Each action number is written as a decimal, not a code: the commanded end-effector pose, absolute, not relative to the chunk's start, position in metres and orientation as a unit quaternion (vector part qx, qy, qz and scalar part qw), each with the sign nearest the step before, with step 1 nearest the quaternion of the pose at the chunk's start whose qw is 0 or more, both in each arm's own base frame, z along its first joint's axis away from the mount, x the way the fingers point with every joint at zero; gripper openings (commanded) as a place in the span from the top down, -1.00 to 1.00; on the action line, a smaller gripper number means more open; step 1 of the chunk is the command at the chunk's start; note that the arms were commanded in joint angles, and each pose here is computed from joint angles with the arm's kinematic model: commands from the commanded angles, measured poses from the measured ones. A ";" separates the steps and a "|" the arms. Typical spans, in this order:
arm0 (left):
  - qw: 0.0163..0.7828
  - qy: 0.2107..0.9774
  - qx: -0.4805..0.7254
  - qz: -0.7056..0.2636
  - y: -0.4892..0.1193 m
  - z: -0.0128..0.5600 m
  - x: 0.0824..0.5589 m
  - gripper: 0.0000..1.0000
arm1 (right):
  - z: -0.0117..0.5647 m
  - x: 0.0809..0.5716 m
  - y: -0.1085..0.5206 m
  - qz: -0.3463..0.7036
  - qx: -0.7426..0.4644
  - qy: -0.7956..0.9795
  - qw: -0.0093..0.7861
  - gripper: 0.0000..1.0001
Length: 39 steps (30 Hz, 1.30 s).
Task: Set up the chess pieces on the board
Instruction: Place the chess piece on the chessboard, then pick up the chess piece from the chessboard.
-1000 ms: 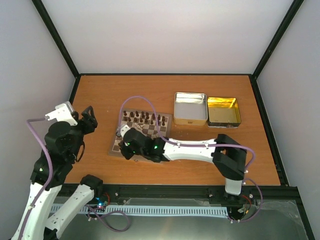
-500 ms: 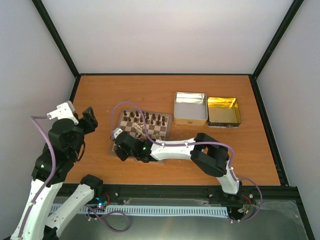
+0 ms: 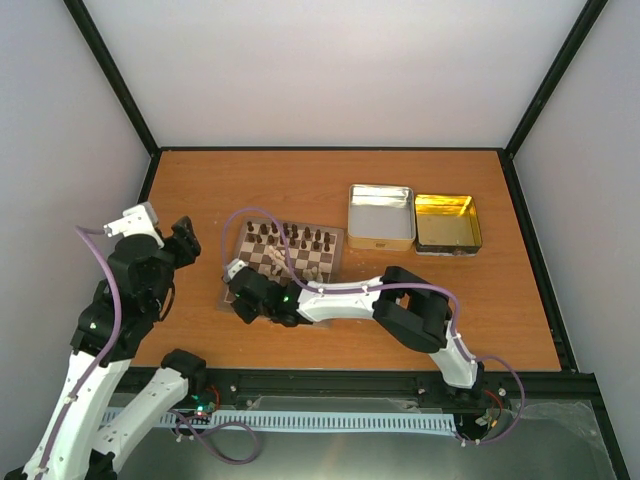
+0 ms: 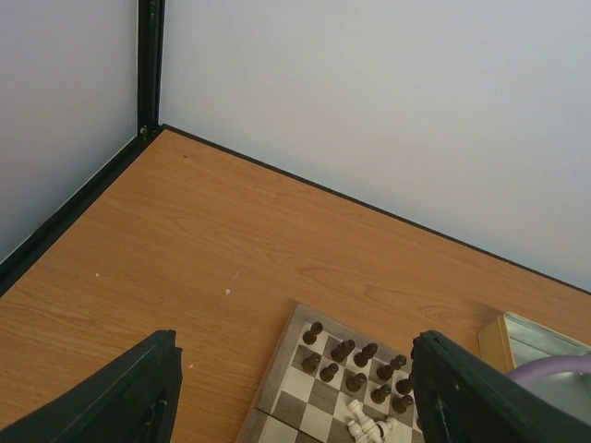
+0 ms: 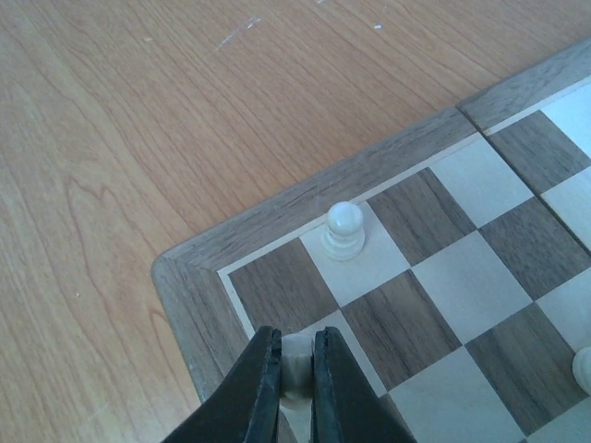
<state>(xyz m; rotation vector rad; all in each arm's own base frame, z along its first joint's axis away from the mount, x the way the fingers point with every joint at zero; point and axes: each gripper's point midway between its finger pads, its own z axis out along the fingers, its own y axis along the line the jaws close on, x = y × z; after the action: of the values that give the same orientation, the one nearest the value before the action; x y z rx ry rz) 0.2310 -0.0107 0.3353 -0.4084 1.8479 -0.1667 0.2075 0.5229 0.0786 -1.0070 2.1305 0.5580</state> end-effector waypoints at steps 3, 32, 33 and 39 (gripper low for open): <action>0.581 0.791 -0.175 -0.075 -0.013 0.334 0.233 -0.38 | 0.077 0.212 0.528 0.201 -0.391 0.821 0.364 0.82; 0.576 0.800 -0.111 -0.128 -0.044 0.333 0.242 -0.49 | 0.178 0.248 0.447 0.212 -0.221 0.868 0.391 0.22; 0.574 0.802 -0.098 -0.137 -0.050 0.331 0.244 -0.50 | 0.178 0.253 0.431 0.204 -0.201 0.877 0.386 0.21; 0.526 0.830 -0.029 -0.184 -0.088 0.300 0.256 -0.50 | 0.125 0.261 0.341 0.125 -0.121 0.937 0.304 0.15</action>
<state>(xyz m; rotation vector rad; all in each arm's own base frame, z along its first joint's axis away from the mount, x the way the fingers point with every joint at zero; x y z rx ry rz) 0.2486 -0.0564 0.3101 -0.2190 1.9434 -0.3297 0.2662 0.3991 0.1820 -0.4423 2.2681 0.5257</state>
